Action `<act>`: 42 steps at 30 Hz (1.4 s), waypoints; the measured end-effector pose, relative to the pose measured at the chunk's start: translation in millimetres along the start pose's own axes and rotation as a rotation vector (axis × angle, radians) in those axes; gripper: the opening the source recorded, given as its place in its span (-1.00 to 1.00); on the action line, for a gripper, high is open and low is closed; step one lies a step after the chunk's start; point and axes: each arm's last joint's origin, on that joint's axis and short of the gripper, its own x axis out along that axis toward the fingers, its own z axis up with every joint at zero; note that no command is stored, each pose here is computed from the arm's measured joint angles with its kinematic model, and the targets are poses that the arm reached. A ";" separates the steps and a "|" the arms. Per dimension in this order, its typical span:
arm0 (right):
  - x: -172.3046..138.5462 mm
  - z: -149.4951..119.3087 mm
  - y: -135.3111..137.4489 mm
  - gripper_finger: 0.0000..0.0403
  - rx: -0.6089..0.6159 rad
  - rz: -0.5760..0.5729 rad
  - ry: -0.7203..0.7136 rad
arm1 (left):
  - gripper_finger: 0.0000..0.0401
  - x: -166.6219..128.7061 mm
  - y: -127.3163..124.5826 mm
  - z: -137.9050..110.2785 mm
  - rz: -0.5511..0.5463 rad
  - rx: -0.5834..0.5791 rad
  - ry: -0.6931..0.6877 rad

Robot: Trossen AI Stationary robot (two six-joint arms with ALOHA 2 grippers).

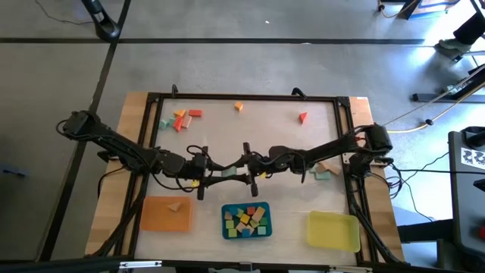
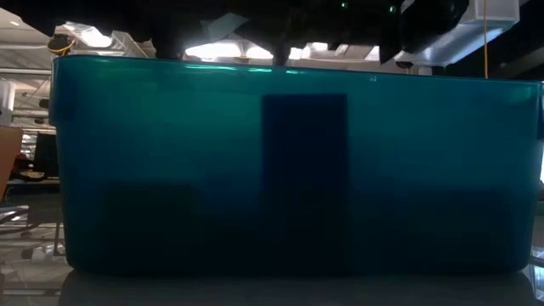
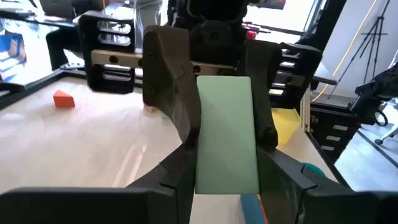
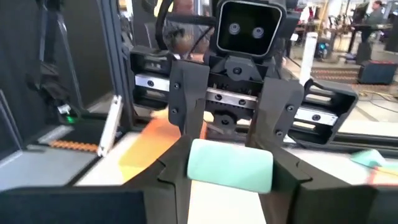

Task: Sort blocks by size
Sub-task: Put the light blue rectangular block into the yellow bin

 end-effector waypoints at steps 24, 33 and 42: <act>-74.8 56.7 51.5 -0.34 0.067 0.010 0.368 | 0.25 -15.5 -2.5 -2.5 -0.021 0.021 0.153; -130.3 52.4 112.5 -0.34 0.498 0.041 0.746 | 0.25 -15.9 0.7 -5.3 0.006 -0.002 0.186; -181.9 29.6 159.1 -0.34 0.934 -0.277 1.181 | 0.25 -14.4 5.2 -4.4 0.033 -0.019 0.181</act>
